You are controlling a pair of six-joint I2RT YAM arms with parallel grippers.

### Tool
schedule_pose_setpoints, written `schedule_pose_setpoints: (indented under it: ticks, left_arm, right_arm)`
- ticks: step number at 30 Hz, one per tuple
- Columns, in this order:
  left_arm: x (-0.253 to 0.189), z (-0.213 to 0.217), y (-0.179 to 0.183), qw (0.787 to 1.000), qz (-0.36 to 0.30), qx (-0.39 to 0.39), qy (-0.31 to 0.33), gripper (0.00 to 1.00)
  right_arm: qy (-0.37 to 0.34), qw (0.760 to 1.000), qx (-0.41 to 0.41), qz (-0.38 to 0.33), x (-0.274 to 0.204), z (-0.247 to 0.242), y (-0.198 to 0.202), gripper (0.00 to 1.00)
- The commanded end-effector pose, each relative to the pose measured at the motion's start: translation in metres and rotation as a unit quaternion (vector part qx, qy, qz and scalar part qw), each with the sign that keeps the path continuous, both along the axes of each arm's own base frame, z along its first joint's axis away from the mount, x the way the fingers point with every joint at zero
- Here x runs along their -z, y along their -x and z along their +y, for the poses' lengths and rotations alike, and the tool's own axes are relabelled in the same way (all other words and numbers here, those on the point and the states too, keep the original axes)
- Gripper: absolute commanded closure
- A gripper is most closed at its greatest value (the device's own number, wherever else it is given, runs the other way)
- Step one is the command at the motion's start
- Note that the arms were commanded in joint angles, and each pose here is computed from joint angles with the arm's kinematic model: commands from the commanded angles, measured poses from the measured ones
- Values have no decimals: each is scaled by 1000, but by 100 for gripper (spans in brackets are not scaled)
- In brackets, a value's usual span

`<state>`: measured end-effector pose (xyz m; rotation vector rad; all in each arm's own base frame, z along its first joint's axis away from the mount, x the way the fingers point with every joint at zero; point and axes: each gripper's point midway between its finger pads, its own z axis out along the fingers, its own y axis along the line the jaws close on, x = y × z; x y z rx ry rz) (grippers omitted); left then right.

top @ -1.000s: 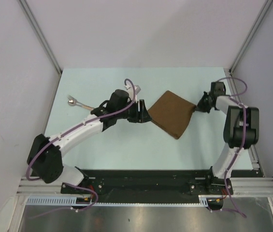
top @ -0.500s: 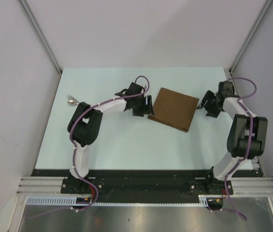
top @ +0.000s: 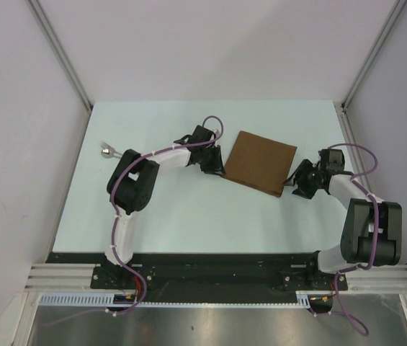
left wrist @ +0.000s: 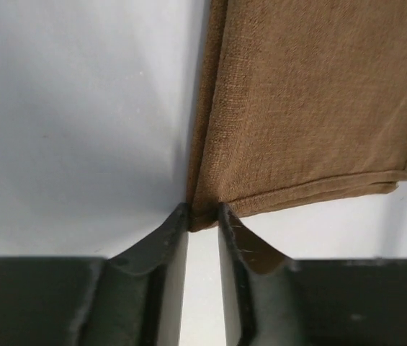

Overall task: Fold the napkin into a case and place the utensils inside
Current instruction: Rotate the square-folded napkin at the center of the board, then pick up the top corner of the square-folded napkin from the center of the board.

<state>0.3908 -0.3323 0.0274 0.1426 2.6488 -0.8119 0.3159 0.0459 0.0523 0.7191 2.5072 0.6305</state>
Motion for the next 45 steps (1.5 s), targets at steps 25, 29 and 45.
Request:
schedule_pose_setpoints:
  ticks: [25,29,45]
  left_arm:
    - [-20,-24,143,993,49,16,111,52]
    - [-33,-10,152,993,34,22,110,50]
    - [-70,0,153,990,-14,38,132,52]
  right_arm:
    - [83,996,19,-8,-13,-29,1,67]
    - [85,996,8,3,-8,-30,-10,69]
    - [101,994,-5,42,15,-28,-7,63]
